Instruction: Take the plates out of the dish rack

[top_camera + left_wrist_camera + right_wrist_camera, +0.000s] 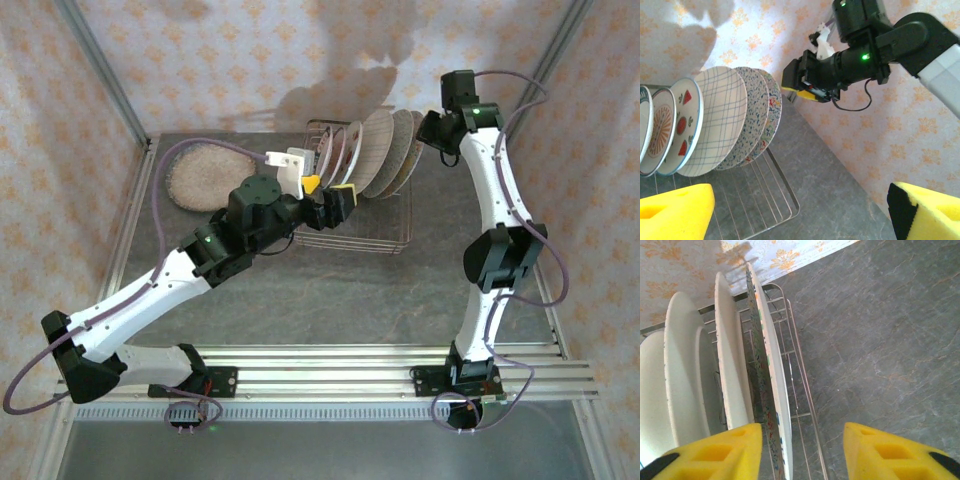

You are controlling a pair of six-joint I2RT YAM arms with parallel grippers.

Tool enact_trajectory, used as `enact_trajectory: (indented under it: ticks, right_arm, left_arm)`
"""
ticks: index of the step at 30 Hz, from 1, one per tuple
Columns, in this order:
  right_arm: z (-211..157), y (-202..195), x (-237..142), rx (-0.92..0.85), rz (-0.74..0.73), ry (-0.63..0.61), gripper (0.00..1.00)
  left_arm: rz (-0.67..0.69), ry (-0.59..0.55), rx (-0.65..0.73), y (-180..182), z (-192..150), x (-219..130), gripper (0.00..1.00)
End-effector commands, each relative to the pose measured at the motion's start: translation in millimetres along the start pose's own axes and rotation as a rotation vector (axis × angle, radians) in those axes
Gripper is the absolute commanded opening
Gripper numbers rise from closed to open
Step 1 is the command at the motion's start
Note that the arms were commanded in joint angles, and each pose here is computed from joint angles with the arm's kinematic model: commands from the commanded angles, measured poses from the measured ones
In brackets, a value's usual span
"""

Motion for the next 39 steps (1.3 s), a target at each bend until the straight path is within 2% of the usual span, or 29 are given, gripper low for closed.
enact_trajectory:
  ticks: [1, 13, 29, 39]
  right_arm:
    - [6.3, -0.2, 1.4, 0.001, 0.034, 0.001, 0.43]
    - [7.6, 5.7, 31.5, 0.019, 0.117, 0.060, 0.31]
    - [4.9, 11.3, 53.8, 0.039, 0.165, 0.101, 0.24]
    - [6.1, 10.9, 55.1, 0.050, 0.189, 0.101, 0.20]
  left_arm:
    - [-0.014, -0.058, 0.031, -6.5, 12.1, -4.4, 0.90]
    - [-0.016, -0.052, 0.013, -6.9, 10.2, 1.5, 0.90]
    - [-0.019, -0.053, 0.005, -8.3, 10.5, 6.1, 0.90]
    - [-0.016, -0.055, 0.004, -8.0, 11.0, 5.1, 0.90]
Point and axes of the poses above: each hand's point on the last joint's axis, 136 mm out from that joint toward the fingers, its own x axis out along the fingers, its own y axis along the line the jaws close on, z = x × y, the point moved 4 cm from there along -x, back along the fingers, and after that the axes turned 12 degrees about -x, right-handed, at the moved point
